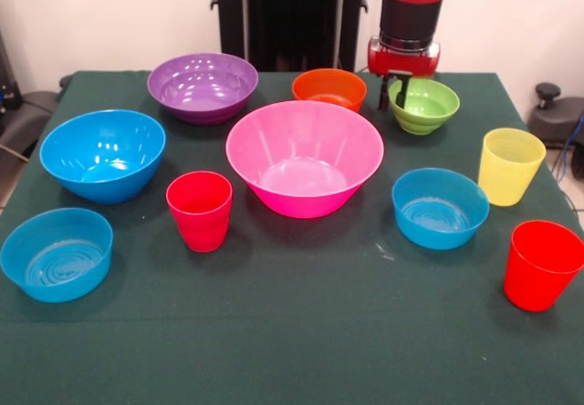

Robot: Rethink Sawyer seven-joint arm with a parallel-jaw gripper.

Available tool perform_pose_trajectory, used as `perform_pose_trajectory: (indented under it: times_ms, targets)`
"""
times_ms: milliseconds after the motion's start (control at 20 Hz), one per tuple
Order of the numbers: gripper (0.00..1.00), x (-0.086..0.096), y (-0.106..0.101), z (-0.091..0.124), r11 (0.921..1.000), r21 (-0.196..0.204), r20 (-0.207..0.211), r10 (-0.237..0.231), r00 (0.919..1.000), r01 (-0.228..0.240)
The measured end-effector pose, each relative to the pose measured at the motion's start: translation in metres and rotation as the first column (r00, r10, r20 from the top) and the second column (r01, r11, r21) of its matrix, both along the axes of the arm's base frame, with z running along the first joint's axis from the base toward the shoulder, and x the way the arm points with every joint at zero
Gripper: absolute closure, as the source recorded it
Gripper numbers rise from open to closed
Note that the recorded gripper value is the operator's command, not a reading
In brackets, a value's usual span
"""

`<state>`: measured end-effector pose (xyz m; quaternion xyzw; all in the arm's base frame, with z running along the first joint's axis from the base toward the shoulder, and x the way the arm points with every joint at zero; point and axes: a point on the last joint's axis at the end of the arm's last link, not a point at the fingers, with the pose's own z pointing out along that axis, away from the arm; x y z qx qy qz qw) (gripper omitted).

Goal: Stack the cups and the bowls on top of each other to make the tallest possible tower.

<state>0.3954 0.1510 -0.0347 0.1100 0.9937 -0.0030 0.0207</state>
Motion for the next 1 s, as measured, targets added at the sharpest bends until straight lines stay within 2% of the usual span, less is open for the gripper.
perform_pose_trajectory:
  times_ms: [600,1000]
  targets:
    - [1.00,0.009,0.000,0.009,1.0000,0.000,0.026,0.002,0.9996,-0.002]
    - [1.00,0.027,0.000,0.027,1.0000,0.002,0.080,0.003,0.9968,-0.003]
